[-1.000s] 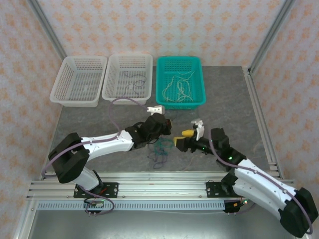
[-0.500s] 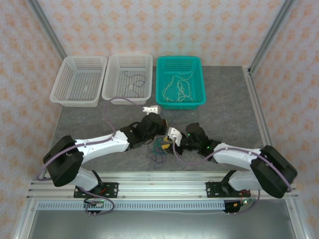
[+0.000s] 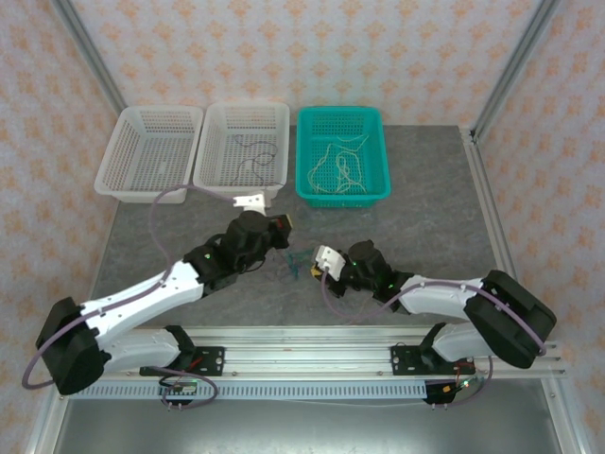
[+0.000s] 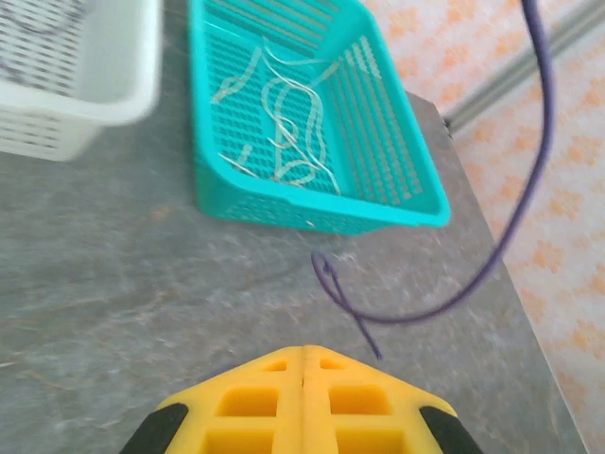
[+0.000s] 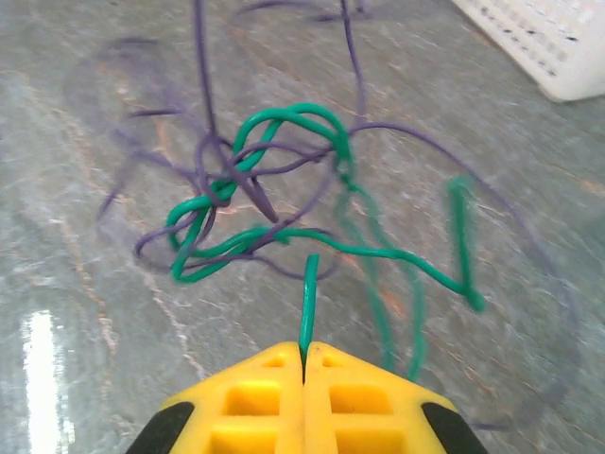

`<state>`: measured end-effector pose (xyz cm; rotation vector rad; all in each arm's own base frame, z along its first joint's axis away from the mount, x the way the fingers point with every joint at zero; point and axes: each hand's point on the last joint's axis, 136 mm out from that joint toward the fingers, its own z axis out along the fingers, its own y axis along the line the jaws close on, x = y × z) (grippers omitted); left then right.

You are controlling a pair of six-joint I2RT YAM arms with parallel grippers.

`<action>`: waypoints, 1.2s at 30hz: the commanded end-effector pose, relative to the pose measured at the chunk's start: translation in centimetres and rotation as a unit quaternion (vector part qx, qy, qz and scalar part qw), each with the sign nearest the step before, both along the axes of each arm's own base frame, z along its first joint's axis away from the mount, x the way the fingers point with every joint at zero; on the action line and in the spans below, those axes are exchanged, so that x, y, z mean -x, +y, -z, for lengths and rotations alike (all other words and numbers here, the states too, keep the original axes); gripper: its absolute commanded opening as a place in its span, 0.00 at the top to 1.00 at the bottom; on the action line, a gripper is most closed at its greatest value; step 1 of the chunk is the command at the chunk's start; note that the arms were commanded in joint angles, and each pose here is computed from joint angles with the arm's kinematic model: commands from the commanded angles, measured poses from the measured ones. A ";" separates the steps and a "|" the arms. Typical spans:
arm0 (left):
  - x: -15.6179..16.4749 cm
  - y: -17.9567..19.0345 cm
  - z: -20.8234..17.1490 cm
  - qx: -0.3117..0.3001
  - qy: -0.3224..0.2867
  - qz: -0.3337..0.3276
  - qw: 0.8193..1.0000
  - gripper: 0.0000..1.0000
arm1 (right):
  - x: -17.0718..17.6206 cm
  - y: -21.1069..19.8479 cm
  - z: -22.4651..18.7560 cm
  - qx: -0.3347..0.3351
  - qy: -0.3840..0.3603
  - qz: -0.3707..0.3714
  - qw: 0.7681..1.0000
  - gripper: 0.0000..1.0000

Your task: Untangle the cables

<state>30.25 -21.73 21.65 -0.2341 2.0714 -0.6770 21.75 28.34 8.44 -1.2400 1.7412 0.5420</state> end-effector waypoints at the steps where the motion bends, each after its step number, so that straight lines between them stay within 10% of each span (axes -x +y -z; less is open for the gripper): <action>1: 0.2 4.6 2.0 -0.044 0.028 -0.068 0.996 1.00 | -2.2 -1.6 -1.8 -0.022 -0.019 0.094 0.995 1.00; 8: 1.5 14.0 5.3 -0.100 0.089 -0.185 0.974 1.00 | -6.6 -9.2 -4.4 -0.044 -0.013 0.353 0.935 1.00; 18: 3.5 19.9 8.3 -0.111 0.136 -0.267 0.948 1.00 | -7.4 -24.4 -6.7 -0.129 -0.002 0.670 0.731 1.00; 36: 6.2 26.9 9.6 -0.118 0.188 -0.372 0.901 1.00 | -5.4 -35.5 -9.4 -0.113 -0.031 0.827 0.550 1.00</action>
